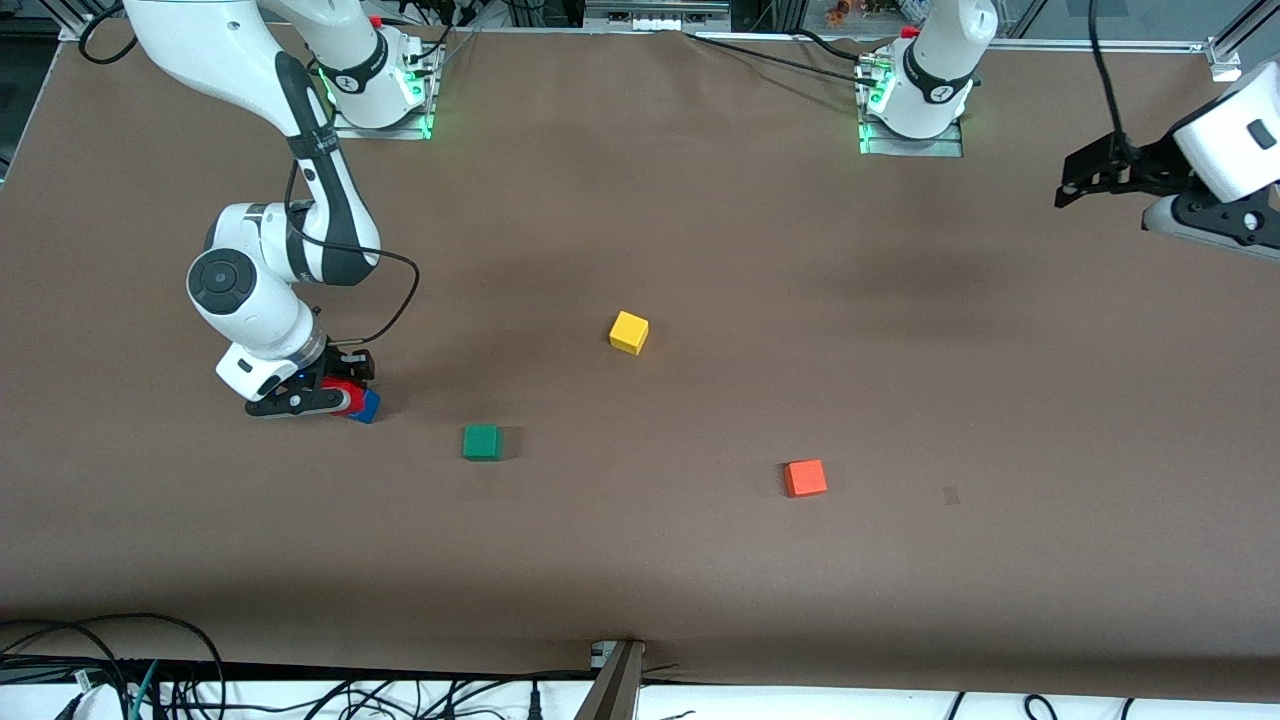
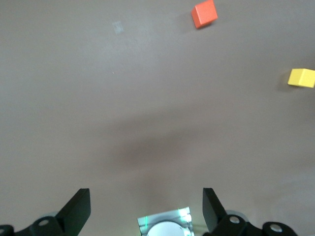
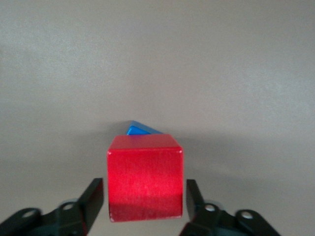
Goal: Pass red block to right arm, stack on blue
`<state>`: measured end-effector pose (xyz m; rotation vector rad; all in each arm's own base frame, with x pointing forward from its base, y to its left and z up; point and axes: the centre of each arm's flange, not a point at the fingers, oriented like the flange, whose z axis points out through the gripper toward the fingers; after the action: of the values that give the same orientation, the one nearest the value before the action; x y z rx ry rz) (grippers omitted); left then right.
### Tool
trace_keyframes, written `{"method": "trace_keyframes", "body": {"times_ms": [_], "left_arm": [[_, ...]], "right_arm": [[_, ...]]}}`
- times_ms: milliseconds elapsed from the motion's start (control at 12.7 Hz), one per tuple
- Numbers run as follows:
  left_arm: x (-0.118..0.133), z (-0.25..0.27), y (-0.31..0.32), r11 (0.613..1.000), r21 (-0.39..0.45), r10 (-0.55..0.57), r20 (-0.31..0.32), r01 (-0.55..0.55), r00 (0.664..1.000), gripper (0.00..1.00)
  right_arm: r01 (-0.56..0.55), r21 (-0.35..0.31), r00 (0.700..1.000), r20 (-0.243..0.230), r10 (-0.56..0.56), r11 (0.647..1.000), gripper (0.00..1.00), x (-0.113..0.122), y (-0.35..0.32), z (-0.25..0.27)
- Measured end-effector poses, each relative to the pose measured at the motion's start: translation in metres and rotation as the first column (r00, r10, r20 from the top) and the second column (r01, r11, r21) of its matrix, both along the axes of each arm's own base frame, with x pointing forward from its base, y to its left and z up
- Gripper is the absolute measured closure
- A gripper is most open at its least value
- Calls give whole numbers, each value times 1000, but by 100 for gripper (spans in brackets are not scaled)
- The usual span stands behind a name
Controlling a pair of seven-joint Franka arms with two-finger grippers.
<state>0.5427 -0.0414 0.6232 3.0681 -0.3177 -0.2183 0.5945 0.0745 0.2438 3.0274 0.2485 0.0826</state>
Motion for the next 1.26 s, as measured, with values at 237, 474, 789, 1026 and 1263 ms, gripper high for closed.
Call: {"method": "trace_keyframes", "body": {"times_ms": [237, 474, 789, 1026, 1263], "left_arm": [[-1, -14, -9, 997, 17, 78, 9, -79, 997, 0], [-1, -16, -5, 994, 19, 105, 14, -105, 994, 0], [7, -23, 15, 989, 20, 144, 13, -145, 989, 0], [8, -25, 14, 989, 20, 144, 15, -144, 990, 0], [9, -24, 12, 990, 25, 138, 27, -138, 990, 0]], "right_arm": [[2, 18, 999, -39, -1, 1000, 0, 6, 6, 32], [2, 41, 994, -112, 3, 999, 0, 25, 14, 118], [-7, 20, 995, -96, 9, 1000, 0, 46, -4, 251], [74, 14, 995, -72, -73, 997, 0, 46, -55, 315], [109, 8, 984, -143, -106, 994, 0, 29, -69, 349]]}}
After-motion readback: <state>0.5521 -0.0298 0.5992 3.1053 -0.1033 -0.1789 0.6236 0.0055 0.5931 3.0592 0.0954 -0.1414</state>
